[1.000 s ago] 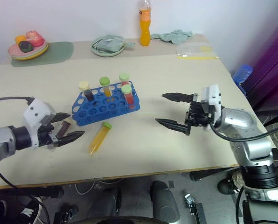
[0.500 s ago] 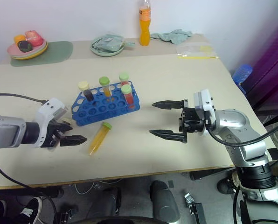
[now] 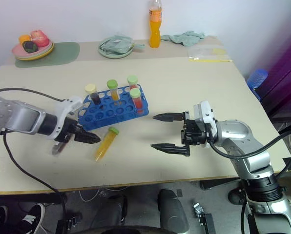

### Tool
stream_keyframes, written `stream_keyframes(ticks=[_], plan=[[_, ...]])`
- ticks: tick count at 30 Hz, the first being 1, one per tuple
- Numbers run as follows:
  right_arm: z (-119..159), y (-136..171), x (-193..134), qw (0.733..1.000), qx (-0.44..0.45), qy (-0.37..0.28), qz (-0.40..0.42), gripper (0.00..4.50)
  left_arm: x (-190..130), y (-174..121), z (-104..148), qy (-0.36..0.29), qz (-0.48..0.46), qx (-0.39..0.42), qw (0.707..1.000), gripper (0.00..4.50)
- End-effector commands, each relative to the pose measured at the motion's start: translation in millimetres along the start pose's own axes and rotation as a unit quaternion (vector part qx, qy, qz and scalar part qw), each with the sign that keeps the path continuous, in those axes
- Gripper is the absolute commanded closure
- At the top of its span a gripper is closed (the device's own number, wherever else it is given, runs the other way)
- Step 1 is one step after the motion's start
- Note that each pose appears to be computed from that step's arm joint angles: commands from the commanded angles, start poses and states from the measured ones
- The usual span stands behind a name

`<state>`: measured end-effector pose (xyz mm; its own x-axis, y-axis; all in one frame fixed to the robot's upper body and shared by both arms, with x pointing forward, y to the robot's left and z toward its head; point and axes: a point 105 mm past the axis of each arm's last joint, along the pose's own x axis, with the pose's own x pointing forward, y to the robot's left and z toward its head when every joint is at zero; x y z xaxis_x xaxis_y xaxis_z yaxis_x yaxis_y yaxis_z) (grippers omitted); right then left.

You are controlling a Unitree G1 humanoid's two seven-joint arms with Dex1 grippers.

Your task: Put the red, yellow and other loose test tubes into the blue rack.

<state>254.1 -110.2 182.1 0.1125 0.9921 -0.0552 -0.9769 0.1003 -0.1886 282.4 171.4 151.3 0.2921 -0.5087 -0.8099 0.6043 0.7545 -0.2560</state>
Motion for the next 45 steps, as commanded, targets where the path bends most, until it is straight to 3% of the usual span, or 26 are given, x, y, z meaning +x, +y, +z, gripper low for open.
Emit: stream_keyframes(ticks=[1,13,16,22,31,39,45], plan=[[10.9,-0.1,3.2,1.0,-0.024,-0.009,0.002,0.09,0.9,-0.1,3.1,0.015,0.006,0.009,1.0,0.0],[12.1,1.6,9.6,1.0,-0.017,-0.017,-0.001,0.09,32.7,-4.8,15.5,0.017,0.002,0.005,1.0,0.0],[12.7,1.9,9.3,1.0,-0.018,-0.016,-0.004,0.0,35.5,-5.1,9.8,0.022,0.0,0.004,1.0,0.87],[13.4,0.9,8.1,1.0,-0.02,-0.014,-0.01,0.0,35.3,-3.9,-0.2,0.035,0.001,0.003,0.999,3.72],[12.3,-3.2,7.8,0.999,-0.027,-0.009,-0.019,0.0,20.7,16.8,-2.2,-0.009,0.054,-0.021,0.998,3.8],[11.9,-4.0,2.5,0.999,-0.026,-0.003,-0.025,0.0,10.2,-10.4,-7.2,-0.07,0.097,0.147,0.982,3.8],[13.1,-3.9,-2.7,0.999,-0.027,-0.001,-0.036,0.0,-3.4,-17.2,26.4,-0.247,0.136,0.226,0.933,3.8]])
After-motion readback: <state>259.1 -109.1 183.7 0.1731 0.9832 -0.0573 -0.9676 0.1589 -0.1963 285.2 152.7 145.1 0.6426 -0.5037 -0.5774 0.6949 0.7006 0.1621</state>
